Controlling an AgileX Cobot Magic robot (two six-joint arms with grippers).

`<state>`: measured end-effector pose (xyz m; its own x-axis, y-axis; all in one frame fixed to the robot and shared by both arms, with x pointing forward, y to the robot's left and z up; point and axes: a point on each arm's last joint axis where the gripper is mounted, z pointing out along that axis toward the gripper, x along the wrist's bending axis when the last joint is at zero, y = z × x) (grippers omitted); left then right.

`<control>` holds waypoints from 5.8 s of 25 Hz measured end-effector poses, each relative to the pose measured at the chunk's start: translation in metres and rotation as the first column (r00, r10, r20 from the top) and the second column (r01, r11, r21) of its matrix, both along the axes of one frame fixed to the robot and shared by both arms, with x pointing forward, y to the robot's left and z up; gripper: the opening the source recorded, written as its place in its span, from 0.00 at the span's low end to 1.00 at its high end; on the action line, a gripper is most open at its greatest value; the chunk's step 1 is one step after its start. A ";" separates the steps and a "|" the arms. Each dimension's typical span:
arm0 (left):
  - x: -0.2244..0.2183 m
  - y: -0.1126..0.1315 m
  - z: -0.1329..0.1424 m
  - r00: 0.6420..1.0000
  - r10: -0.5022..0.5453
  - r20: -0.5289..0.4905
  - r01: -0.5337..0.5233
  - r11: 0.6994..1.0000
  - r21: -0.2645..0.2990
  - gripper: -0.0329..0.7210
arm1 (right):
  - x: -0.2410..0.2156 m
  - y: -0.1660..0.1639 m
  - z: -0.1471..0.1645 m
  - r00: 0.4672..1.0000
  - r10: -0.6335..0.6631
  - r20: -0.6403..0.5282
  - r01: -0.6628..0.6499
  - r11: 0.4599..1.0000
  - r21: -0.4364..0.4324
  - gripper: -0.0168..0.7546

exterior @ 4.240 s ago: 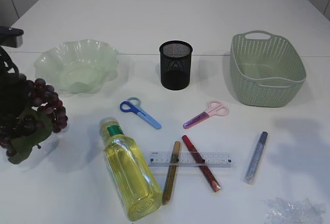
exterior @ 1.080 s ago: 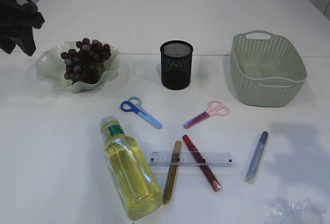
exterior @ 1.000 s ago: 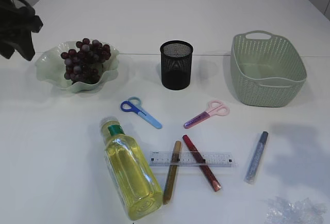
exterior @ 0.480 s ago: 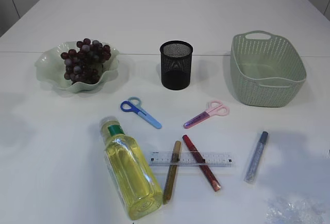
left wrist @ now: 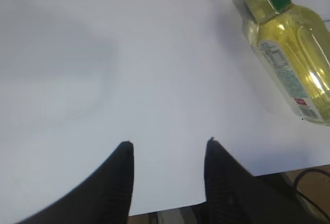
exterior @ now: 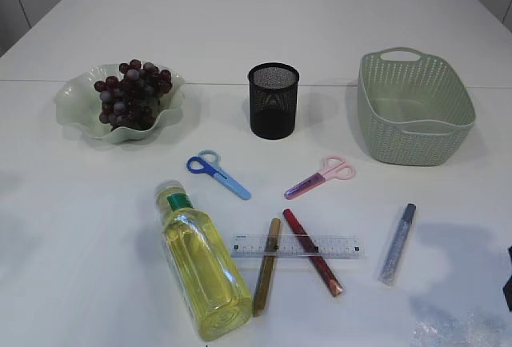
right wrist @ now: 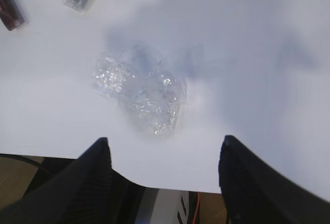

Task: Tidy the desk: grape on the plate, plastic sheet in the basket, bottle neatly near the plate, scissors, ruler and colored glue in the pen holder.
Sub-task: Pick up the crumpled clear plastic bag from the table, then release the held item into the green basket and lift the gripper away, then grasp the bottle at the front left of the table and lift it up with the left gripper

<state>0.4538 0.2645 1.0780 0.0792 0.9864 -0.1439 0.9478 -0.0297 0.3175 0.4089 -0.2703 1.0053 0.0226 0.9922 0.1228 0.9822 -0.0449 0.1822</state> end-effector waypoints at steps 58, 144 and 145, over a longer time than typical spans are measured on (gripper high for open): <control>0.005 -0.001 -0.007 0.998 0.015 0.060 -0.015 1.000 -0.014 0.46 | 0.048 0.010 -0.084 0.975 0.046 -0.215 -0.042 0.999 0.024 0.04; -0.003 -0.051 -0.004 0.991 -0.014 0.134 0.011 1.000 0.020 0.45 | 0.109 0.036 0.052 0.983 0.139 0.120 -0.117 0.977 -0.177 0.71; -0.007 -0.061 -0.004 0.990 -0.013 0.140 0.013 1.000 0.003 0.45 | 0.108 0.036 0.055 0.982 0.139 0.128 -0.116 0.978 -0.176 0.71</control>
<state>0.4472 0.2034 1.0744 0.1111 0.9854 -0.1289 0.8936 -0.0422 0.4469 0.5171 -0.2346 1.0598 -0.1110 0.9925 -0.0514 0.9425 0.1215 0.3113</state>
